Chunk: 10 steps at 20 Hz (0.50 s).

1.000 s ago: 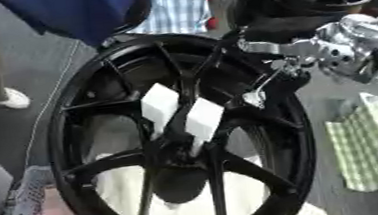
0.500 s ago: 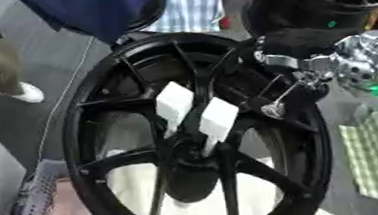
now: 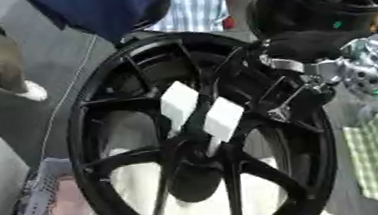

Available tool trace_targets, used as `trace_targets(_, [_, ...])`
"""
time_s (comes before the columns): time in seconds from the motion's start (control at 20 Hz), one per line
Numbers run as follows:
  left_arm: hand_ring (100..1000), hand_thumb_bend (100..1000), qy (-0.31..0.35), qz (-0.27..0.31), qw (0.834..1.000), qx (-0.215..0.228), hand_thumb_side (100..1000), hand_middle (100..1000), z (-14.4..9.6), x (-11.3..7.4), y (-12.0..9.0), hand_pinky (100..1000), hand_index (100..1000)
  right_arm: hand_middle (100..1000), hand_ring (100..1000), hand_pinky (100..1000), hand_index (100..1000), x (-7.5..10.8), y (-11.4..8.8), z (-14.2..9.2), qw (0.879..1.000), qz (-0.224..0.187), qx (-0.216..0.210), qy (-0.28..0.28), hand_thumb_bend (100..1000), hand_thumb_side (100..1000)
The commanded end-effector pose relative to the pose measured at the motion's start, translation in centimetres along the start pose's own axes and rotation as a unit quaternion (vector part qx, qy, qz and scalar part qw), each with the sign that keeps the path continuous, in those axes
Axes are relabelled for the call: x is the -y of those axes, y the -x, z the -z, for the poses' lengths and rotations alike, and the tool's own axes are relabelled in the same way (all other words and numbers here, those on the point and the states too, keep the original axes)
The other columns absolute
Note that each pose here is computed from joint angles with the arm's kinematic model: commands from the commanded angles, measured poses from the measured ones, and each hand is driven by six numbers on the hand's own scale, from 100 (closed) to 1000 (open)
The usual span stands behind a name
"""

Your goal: Pull the pin out of the wheel hub.

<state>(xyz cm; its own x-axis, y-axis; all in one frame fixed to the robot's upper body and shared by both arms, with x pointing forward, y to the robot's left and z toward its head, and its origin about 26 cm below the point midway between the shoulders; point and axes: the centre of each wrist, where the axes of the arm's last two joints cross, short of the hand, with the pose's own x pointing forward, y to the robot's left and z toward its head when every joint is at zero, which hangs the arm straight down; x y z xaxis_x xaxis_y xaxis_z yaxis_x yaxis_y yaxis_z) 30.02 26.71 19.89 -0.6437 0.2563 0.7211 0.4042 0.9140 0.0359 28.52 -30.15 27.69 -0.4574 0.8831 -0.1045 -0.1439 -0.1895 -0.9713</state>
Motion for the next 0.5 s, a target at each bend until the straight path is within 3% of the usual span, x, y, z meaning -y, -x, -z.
trace_targets(0.05, [690,100,0.014,0.003,1.0,0.007,657,629,0.55,0.17,-0.71,830,823,929,933,920,885,1.03,0.6,-0.91,1.0,-0.022,-0.01,-0.002,323,100])
trace_targets(0.3, [692,100,0.016,-0.005,1.0,0.005,659,630,0.71,0.3,-0.71,830,824,929,929,916,886,1.0,1.07,-1.35,1.0,-0.013,-0.006,0.003,327,100])
trace_targets(0.5, [693,100,0.013,-0.011,1.0,0.006,659,632,0.76,0.3,-0.73,830,824,939,932,921,882,0.71,1.46,-1.67,0.999,-0.02,-0.009,0.024,386,100])
